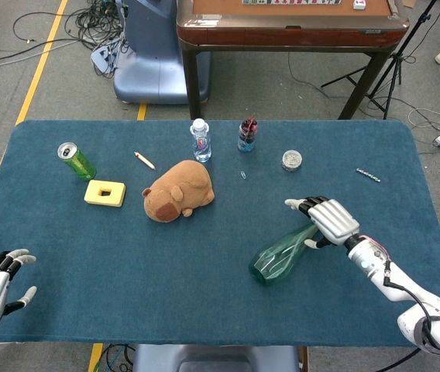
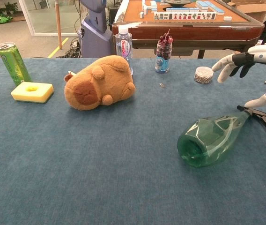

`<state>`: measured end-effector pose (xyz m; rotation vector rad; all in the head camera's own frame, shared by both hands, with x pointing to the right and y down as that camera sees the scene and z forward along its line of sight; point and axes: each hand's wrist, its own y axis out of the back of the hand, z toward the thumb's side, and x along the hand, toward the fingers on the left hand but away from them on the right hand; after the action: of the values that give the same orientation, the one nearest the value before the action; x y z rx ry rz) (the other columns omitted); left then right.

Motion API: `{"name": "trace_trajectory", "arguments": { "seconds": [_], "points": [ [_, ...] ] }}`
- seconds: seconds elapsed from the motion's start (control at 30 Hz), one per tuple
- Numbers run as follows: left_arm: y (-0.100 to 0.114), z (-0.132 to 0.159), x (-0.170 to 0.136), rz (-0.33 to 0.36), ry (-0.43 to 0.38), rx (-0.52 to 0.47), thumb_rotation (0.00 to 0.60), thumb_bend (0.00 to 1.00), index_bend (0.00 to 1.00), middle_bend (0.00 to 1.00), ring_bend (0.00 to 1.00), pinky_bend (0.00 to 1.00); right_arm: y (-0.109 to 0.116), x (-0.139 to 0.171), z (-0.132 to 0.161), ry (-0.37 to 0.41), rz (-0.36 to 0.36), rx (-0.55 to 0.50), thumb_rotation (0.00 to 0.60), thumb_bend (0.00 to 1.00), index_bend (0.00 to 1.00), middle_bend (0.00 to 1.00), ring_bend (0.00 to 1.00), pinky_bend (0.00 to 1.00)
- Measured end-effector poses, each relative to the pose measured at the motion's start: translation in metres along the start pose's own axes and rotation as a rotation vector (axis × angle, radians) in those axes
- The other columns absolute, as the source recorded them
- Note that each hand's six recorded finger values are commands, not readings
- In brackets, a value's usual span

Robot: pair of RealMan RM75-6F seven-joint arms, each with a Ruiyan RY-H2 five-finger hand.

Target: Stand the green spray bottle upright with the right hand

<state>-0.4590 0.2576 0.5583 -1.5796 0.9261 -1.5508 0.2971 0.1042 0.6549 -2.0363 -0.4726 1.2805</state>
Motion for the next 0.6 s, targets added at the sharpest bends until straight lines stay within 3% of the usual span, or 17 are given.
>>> {"name": "trace_trajectory", "arguments": {
  "seconds": [0.23,0.6],
  "points": [
    [-0.001,0.002,0.0,-0.004,-0.004,-0.004,0.6,0.26,0.34,0.25,0.21,0.23,-0.018,-0.007,-0.025,-0.065,0.015,0.043,0.6,0.11,0.1,0.2,0.17,0.26],
    [-0.002,0.002,-0.002,-0.01,0.001,-0.005,0.6,0.26,0.34,0.25,0.21,0.23,-0.055,-0.022,-0.035,-0.08,0.074,0.135,0.6,0.11,0.09,0.19,0.16,0.26]
  ]
}}
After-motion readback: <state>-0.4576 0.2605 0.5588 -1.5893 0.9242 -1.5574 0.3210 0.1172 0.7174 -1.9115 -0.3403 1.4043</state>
